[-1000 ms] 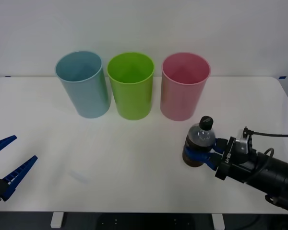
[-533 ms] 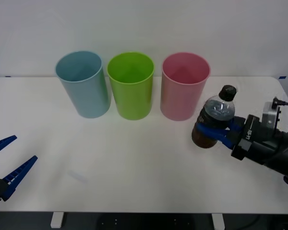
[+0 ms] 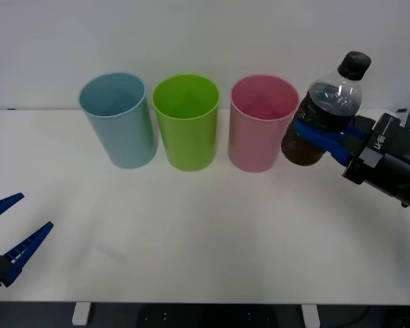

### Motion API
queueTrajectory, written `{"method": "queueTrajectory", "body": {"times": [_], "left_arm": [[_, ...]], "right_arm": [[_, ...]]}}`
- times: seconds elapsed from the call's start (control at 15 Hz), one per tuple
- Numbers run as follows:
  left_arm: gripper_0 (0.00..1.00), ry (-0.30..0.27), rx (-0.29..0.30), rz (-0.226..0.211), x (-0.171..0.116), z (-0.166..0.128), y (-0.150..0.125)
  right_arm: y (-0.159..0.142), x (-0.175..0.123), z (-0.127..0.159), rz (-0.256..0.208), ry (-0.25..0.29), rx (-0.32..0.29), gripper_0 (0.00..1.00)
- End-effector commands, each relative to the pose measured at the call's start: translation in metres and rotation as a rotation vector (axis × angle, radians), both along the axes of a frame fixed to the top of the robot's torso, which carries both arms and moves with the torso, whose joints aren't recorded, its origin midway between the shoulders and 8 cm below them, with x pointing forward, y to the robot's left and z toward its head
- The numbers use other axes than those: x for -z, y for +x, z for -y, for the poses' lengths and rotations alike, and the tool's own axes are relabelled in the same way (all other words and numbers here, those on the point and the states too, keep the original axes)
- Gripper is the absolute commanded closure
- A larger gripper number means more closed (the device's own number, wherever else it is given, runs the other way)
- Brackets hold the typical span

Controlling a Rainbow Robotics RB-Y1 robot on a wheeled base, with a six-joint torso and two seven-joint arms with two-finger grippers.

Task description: Grasp the object on the table and drop it into the matching bin: aluminum can to the light blue bin, PET bottle to the pink bin.

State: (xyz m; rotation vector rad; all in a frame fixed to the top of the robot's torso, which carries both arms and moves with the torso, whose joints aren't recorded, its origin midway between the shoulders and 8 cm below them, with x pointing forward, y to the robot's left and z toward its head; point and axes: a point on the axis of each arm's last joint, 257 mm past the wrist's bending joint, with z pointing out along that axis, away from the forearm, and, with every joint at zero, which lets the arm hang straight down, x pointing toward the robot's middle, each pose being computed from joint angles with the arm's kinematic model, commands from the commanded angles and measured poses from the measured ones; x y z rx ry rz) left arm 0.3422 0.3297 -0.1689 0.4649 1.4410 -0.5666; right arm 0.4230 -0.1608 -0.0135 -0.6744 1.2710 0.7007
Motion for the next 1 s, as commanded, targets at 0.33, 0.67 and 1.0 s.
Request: {"method": "queueTrajectory", "body": {"times": [0.33,0.67,1.0], "left_arm": [[0.0,0.0,0.0,0.0,0.0,0.0,0.0],[0.0,0.0,0.0,0.0,0.0,0.0,0.0],[0.0,0.0,0.0,0.0,0.0,0.0,0.0]], "right_arm": [[0.04,-0.038,0.002,0.079,-0.041,0.086,1.0],[0.091,-0.043,0.009,0.065,-0.059,0.117,1.0],[0.133,-0.038,0.01,0.034,-0.084,0.141,1.0]]}}
